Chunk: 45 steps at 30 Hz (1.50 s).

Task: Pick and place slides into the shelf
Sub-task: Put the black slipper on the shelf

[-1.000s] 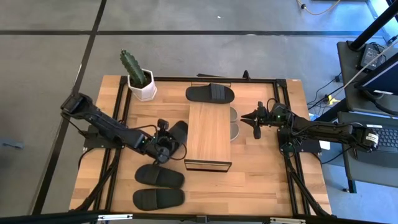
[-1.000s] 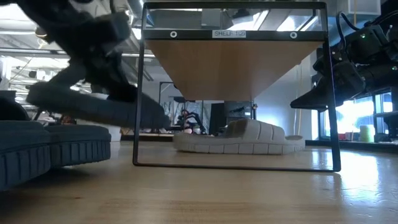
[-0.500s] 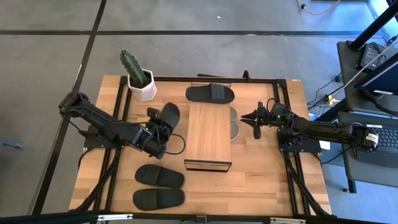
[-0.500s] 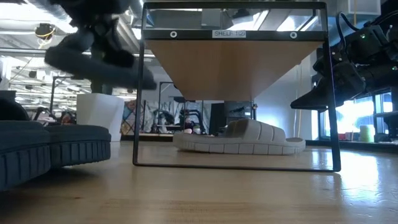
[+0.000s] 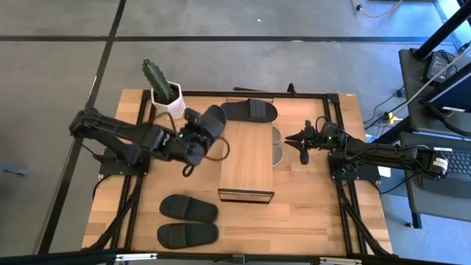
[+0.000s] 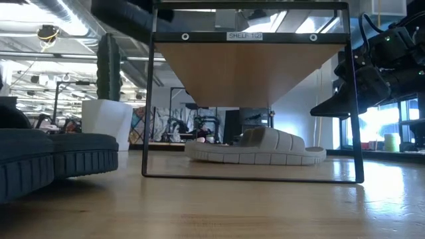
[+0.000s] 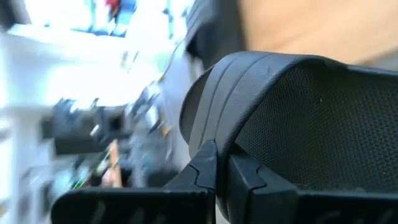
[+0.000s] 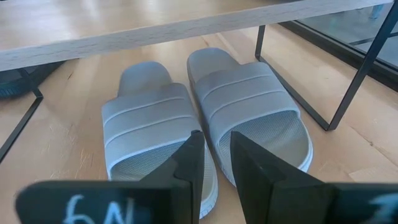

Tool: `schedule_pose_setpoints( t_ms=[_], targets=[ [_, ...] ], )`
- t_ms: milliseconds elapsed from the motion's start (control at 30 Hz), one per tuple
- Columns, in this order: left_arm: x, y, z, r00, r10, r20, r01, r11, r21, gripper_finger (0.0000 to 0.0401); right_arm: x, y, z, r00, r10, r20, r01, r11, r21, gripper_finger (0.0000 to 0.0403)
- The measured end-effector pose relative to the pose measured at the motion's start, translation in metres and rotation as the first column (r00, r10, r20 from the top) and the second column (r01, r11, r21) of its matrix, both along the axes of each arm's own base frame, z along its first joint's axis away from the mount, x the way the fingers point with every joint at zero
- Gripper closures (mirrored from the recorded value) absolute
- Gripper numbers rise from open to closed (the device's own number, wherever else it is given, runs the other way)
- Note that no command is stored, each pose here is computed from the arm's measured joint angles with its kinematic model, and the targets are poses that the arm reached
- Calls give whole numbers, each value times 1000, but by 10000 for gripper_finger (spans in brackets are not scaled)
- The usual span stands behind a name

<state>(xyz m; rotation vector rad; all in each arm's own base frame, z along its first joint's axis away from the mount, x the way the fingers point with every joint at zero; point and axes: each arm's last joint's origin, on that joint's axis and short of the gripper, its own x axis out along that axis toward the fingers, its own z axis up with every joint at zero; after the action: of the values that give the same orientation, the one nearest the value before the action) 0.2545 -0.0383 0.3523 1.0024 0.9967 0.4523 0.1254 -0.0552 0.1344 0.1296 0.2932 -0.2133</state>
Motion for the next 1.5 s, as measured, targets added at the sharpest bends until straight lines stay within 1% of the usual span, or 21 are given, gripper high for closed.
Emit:
schedule_pose_setpoints(
  t_ms=[67, 133, 233, 267, 300, 367, 433, 467, 567, 600, 667, 733, 767, 833, 900, 1033, 1100, 1200, 1233, 1333, 1500],
  targets=[
    [6, 6, 6, 994, -105, -3, 104, 992, -65, 399, 0, 0, 0, 1000, 0, 0, 0, 1000, 0, 323],
    [10, 14, 13, 973, -230, 14, 230, 966, -113, 399, 0, 0, 0, 1000, 0, 1, 0, 1000, -1, 323],
    [12, 26, 26, 922, -382, 69, 387, 914, -117, 399, 0, 0, 0, 1000, 0, 1, 0, 1000, -1, 323],
    [14, 30, 29, 895, -436, 87, 444, 889, -113, 399, 0, 0, 0, 1000, 0, 1, 0, 1000, -1, 323],
    [16, 34, 32, 862, -496, 106, 506, 855, -111, 399, 0, 0, 0, 1000, 0, 0, 0, 1000, 0, 323],
    [20, 43, 35, 779, -611, 138, 626, 772, -112, 399, 0, 0, 0, 1000, 1, 0, -1, 1000, -1, 323],
    [22, 53, 35, 701, -698, 146, 713, 693, -106, 399, 0, 0, 0, 1000, 1, 0, -1, 1000, -1, 323],
    [23, 59, 35, 671, -727, 146, 741, 664, -99, 399, 0, 0, 0, 1000, 0, 0, 0, 1000, -1, 323],
    [25, 81, 28, 618, -776, 128, 786, 609, -105, 399, 0, 0, 0, 1000, 1, -3, -1, 1000, -2, 323],
    [25, 89, 26, 592, -796, 130, 806, 583, -102, 399, 0, 0, 0, 1000, 1, -4, -1, 1000, -2, 323],
    [25, 103, 21, 520, -839, 159, 854, 512, -90, 399, 0, 0, 0, 1000, 2, -5, -2, 1000, -6, 323],
    [25, 117, 14, 429, -883, 189, 903, 422, -76, 399, 0, 0, 0, 1000, 6, -9, -7, 1000, -19, 323],
    [26, 123, 10, 389, -900, 197, 921, 386, -54, 399, 0, 0, 0, 1000, 7, -9, -8, 1000, -21, 323],
    [30, 133, 2, 329, -923, 197, 943, 333, -13, 399, 0, 0, -1, 1000, 7, -10, -7, 1000, -19, 323],
    [36, 141, -5, 307, -932, 190, 949, 314, 4, 399, 0, 0, -1, 1000, 7, -13, -7, 1000, -16, 323],
    [56, 153, -22, 304, -937, 170, 949, 313, 28, 399, 0, 0, -1, 1000, 6, -13, -7, 1000, -16, 323],
    [67, 159, -32, 316, -935, 161, 945, 326, 40, 399, 0, 0, -1, 1000, 6, -13, -6, 1000, -15, 323],
    [80, 166, -47, 365, -921, 133, 927, 373, 38, 399, 0, 0, -1, 1000, 6, -13, -6, 1000, -14, 323],
    [83, 168, -51, 374, -919, 129, 924, 380, 32, 399, 0, 0, -1, 1000, 6, -13, -6, 1000, -13, 323],
    [87, 170, -58, 374, -919, 127, 925, 379, 17, 399, 0, 0, -1, 1000, 6, -14, -6, 1000, -13, 323],
    [89, 170, -59, 384, -914, 132, 921, 389, 16, 399, 0, 0, -1, 1000, 5, -14, -6, 1000, -13, 323]
  ],
)
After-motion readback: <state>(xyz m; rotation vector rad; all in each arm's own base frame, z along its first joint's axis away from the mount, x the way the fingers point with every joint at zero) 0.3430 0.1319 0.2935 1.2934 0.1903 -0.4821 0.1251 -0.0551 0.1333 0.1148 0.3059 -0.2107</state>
